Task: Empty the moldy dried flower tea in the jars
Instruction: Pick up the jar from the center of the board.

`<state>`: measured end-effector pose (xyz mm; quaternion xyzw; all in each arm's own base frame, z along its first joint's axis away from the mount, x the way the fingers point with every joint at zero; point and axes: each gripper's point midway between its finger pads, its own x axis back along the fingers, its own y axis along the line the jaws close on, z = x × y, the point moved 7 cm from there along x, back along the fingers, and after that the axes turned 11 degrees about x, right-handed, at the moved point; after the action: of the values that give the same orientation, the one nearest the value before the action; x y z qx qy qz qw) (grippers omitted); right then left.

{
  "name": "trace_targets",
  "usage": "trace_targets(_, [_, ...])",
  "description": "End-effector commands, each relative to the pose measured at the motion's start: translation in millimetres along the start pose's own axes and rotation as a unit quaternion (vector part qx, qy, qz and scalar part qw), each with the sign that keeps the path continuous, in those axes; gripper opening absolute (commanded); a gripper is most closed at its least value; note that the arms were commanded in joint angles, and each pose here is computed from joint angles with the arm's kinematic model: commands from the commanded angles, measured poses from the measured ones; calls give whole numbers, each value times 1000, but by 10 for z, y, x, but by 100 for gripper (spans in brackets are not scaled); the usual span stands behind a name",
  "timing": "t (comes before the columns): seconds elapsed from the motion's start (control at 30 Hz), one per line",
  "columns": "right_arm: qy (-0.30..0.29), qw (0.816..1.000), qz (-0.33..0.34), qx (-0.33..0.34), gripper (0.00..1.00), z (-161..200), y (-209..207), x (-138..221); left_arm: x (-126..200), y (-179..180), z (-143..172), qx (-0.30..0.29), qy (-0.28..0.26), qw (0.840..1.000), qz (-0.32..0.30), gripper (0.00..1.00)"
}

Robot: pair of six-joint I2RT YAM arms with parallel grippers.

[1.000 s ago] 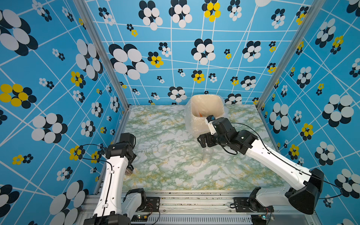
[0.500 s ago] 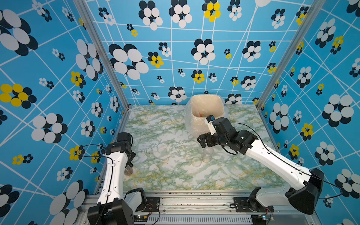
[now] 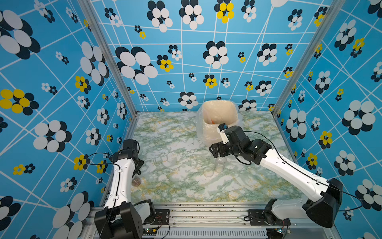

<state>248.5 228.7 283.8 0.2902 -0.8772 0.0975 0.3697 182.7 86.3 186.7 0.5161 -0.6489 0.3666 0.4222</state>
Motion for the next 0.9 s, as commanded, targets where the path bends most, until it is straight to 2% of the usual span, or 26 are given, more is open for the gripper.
trace_targets(0.0, [1, 1000, -5, 9, 99, 47, 20, -38, -88, 41, 29, 6, 7, 1000, -13, 84])
trace_targets(0.13, [3, 1000, -5, 11, 99, 66, 18, -55, -161, 40, 44, 9, 15, 1000, -21, 80])
trace_targets(0.57, [8, 1000, 1, 18, 99, 114, 3, -83, -253, 36, 72, 18, 27, 999, -30, 58])
trace_targets(0.77, [6, 1000, 2, 19, 99, 120, 0, -86, -251, 11, 104, 14, 35, 999, -6, 44])
trace_targets(0.8, [6, 1000, 2, 18, 99, 123, -2, -85, -242, 5, 102, 12, 35, 999, 0, 38])
trace_targets(0.87, [4, 1000, 3, 18, 99, 121, -3, -72, -219, -23, 99, 6, 36, 999, 18, 33])
